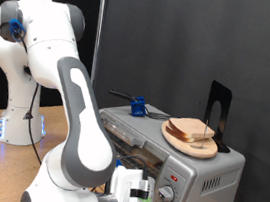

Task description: Make a piece of toast with the oven

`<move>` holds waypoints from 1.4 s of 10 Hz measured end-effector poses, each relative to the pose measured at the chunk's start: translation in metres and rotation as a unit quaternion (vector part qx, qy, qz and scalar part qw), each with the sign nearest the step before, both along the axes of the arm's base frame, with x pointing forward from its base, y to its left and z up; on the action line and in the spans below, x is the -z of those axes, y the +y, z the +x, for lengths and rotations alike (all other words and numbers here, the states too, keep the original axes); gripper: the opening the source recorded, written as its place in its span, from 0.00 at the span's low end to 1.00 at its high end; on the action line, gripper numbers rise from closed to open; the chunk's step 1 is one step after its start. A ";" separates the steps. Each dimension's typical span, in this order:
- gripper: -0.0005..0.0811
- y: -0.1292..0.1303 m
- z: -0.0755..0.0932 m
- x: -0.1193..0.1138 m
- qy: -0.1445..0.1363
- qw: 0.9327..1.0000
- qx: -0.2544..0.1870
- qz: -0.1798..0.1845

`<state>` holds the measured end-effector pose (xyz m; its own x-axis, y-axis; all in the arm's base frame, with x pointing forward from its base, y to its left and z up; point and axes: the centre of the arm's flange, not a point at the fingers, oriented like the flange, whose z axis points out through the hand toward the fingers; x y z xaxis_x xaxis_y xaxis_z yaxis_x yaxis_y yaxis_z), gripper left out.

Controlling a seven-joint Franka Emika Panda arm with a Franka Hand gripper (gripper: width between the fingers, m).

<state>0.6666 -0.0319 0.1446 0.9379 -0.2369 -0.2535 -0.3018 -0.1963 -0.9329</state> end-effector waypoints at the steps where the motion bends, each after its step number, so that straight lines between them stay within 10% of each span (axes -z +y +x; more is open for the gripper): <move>1: 0.14 0.000 0.000 0.000 -0.003 1.000 0.000 -0.001; 7: 0.18 -0.010 0.003 -0.004 -0.008 1.000 0.014 -0.008; 8: 0.42 -0.015 0.003 -0.008 -0.010 1.000 0.018 -0.008; 11: 0.64 -0.025 0.000 -0.016 -0.015 1.000 0.018 -0.002; 12: 0.88 -0.031 -0.006 -0.019 -0.012 1.000 0.010 0.009; 14: 0.96 -0.052 -0.025 -0.032 -0.005 1.000 -0.003 0.026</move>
